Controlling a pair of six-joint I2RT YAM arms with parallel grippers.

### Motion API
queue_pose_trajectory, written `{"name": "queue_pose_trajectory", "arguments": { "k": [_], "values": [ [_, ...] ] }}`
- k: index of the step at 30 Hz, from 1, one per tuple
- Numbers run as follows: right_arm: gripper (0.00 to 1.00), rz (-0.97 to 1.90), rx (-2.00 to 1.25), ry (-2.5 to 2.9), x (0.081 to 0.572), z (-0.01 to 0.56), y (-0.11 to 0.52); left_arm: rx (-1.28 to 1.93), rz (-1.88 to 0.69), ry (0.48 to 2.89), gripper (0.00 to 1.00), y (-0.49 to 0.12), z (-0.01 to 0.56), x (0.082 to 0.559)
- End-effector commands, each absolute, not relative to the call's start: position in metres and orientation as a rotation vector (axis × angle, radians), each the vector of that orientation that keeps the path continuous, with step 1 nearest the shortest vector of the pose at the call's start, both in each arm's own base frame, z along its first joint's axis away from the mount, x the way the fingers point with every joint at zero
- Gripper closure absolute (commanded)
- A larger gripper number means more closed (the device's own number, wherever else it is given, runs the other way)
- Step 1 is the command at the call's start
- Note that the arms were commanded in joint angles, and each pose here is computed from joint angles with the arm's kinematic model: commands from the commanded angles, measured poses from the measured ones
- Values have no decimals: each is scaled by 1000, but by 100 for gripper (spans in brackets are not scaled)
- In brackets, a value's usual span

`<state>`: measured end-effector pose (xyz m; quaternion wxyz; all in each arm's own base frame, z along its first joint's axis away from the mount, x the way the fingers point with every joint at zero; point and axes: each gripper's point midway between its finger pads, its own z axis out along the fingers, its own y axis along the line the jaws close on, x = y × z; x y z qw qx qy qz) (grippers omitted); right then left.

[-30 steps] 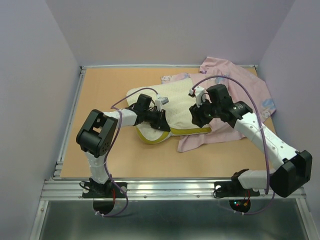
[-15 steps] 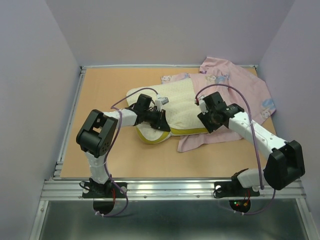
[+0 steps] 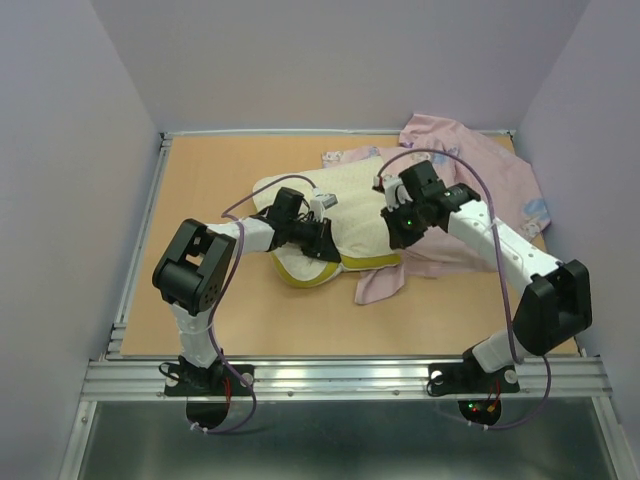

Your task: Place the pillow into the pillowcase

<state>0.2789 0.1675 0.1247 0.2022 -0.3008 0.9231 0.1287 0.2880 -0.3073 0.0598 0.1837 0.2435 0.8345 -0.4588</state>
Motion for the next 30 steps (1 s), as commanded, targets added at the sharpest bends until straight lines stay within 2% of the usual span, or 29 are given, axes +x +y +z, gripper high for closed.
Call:
{"name": "queue_pose_trajectory", "arguments": {
  "k": [1, 5, 10, 15, 16, 17, 18, 19, 20, 21, 23, 24, 26, 28, 30],
  "values": [
    [99, 1139, -892, 2285, 253, 239, 269, 680, -1317, 2228, 100, -322, 95, 304],
    [100, 1332, -870, 2304, 240, 238, 283, 677, -1392, 2182, 100, -331, 110, 297],
    [100, 1199, -849, 2398, 242, 198, 264, 762, -1320, 2214, 100, -317, 96, 282],
    [99, 1130, -865, 2474, 213, 167, 237, 966, -1203, 2269, 100, -280, 80, 245],
    [88, 1105, -863, 2482, 210, 165, 233, 1065, -1178, 2198, 100, -275, 87, 239],
    [72, 1080, -864, 2482, 210, 166, 231, 1112, -1186, 2217, 100, -269, 86, 225],
    [37, 1044, -872, 2446, 217, 178, 230, 1158, -1191, 2157, 100, -271, 100, 225],
    [26, 991, -870, 2433, 226, 181, 226, 1227, -1184, 2119, 97, -271, 106, 220],
    [20, 944, -877, 2401, 236, 188, 223, 1302, -1173, 2128, 91, -266, 106, 209],
    [18, 896, -848, 2378, 254, 196, 218, 1400, -1114, 2034, 74, -267, 114, 215],
    [18, 797, -808, 2279, 296, 226, 213, 1467, -1053, 2001, 54, -260, 122, 215],
    [18, 750, -756, 2268, 317, 231, 202, 1530, -1012, 1905, 40, -263, 136, 224],
    [19, 578, -715, 2232, 368, 240, 191, 1559, -1005, 1875, 32, -262, 149, 227],
    [22, 470, -661, 2251, 409, 226, 182, 1515, -1006, 1827, 29, -268, 174, 246],
    [24, 378, -638, 2215, 442, 236, 179, 1399, -998, 1823, 28, -262, 193, 277]
  ]
}}
